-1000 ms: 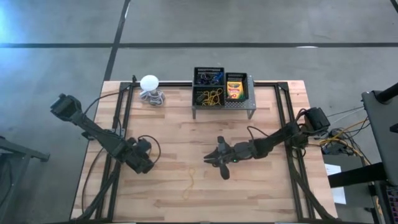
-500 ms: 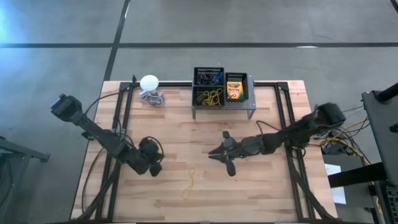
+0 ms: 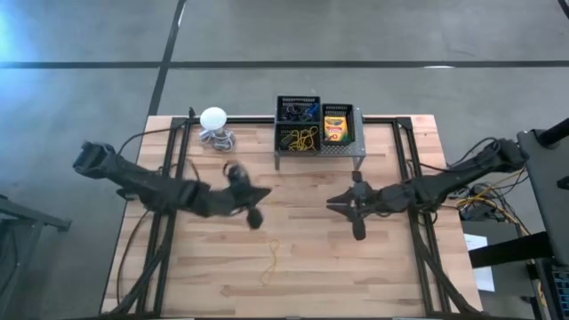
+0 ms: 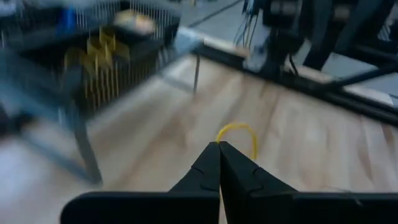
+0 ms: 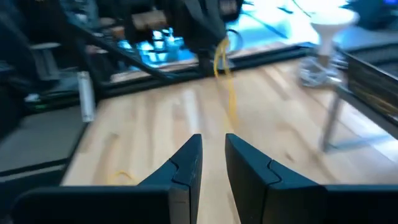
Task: Pick & Place Office Desk Supplies
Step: Put the yellow rubber band into the bottom left black bin
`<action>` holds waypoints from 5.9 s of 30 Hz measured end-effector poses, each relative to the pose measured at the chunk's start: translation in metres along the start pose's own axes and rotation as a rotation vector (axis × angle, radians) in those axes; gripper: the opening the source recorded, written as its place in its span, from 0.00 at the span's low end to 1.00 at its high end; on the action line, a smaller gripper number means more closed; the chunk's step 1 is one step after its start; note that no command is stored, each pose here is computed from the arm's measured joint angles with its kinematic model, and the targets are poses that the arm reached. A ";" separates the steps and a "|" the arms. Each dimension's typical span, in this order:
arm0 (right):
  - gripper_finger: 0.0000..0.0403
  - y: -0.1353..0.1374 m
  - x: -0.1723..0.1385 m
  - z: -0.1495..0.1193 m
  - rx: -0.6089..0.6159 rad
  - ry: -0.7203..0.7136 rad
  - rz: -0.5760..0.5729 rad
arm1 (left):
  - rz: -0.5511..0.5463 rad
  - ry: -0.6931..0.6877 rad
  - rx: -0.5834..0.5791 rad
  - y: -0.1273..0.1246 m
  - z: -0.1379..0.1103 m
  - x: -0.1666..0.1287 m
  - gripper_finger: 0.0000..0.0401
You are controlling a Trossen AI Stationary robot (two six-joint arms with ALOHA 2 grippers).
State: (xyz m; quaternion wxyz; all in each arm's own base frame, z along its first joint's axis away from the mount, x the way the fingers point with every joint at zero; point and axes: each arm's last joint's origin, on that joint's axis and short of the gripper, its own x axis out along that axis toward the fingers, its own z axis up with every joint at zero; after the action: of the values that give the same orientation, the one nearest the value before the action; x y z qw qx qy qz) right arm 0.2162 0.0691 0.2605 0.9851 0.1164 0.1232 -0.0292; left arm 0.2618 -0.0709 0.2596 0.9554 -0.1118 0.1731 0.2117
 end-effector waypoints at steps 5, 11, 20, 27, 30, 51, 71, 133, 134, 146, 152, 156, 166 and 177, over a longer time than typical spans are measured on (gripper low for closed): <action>0.17 0.000 -0.013 -0.014 0.006 -0.006 -0.114 | -0.028 -0.078 0.113 0.002 0.069 0.038 0.00; 0.17 -0.005 -0.015 -0.032 0.057 0.005 -0.173 | -0.001 -0.120 0.290 0.015 0.131 0.084 0.00; 0.17 -0.009 -0.014 -0.042 0.071 0.001 -0.173 | 0.169 -0.011 0.382 0.059 0.148 0.147 0.00; 0.17 -0.010 -0.014 -0.041 0.057 -0.023 -0.225 | 0.234 -0.033 0.326 0.083 0.159 0.145 0.00; 0.17 -0.011 -0.014 -0.041 0.055 -0.031 -0.239 | 0.239 -0.084 0.309 0.085 0.170 0.136 0.00; 0.17 -0.011 -0.014 -0.040 0.056 -0.039 -0.241 | 0.164 0.163 0.279 0.105 0.114 0.151 0.08; 0.17 -0.002 -0.003 -0.033 0.017 -0.086 -0.069 | -0.042 0.294 0.159 0.039 0.139 0.065 0.38; 0.02 -0.006 0.255 -0.021 -0.764 1.120 0.826 | 0.111 -0.060 -0.306 0.001 -0.041 -0.074 0.31; 0.02 -0.004 0.244 -0.010 -0.750 1.129 0.821 | 0.111 -0.060 -0.307 0.001 -0.041 -0.074 0.31; 0.02 -0.009 0.089 0.109 -0.677 0.778 0.403 | 0.123 -0.090 -0.316 -0.003 -0.044 -0.070 0.31; 0.02 -0.037 0.044 0.154 -0.634 0.349 0.008 | 0.121 -0.106 -0.272 -0.007 -0.044 -0.066 0.31; 0.02 -0.073 0.040 0.160 -0.600 0.211 -0.117 | 0.120 -0.116 -0.253 -0.008 -0.042 -0.065 0.31; 0.02 -0.149 0.070 0.125 -0.564 0.258 -0.247 | 0.133 -0.127 -0.212 -0.007 -0.038 -0.062 0.31; 0.20 -0.177 0.078 0.119 -0.385 0.295 -0.322 | 0.121 -0.120 -0.221 -0.008 -0.038 -0.062 0.31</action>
State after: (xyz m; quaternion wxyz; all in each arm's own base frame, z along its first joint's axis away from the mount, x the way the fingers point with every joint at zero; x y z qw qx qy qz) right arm 0.3048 -0.1330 0.3143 0.9432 -0.0906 0.2851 -0.1443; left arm 0.2019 -0.1114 0.2491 0.9313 -0.1929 0.0979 0.2931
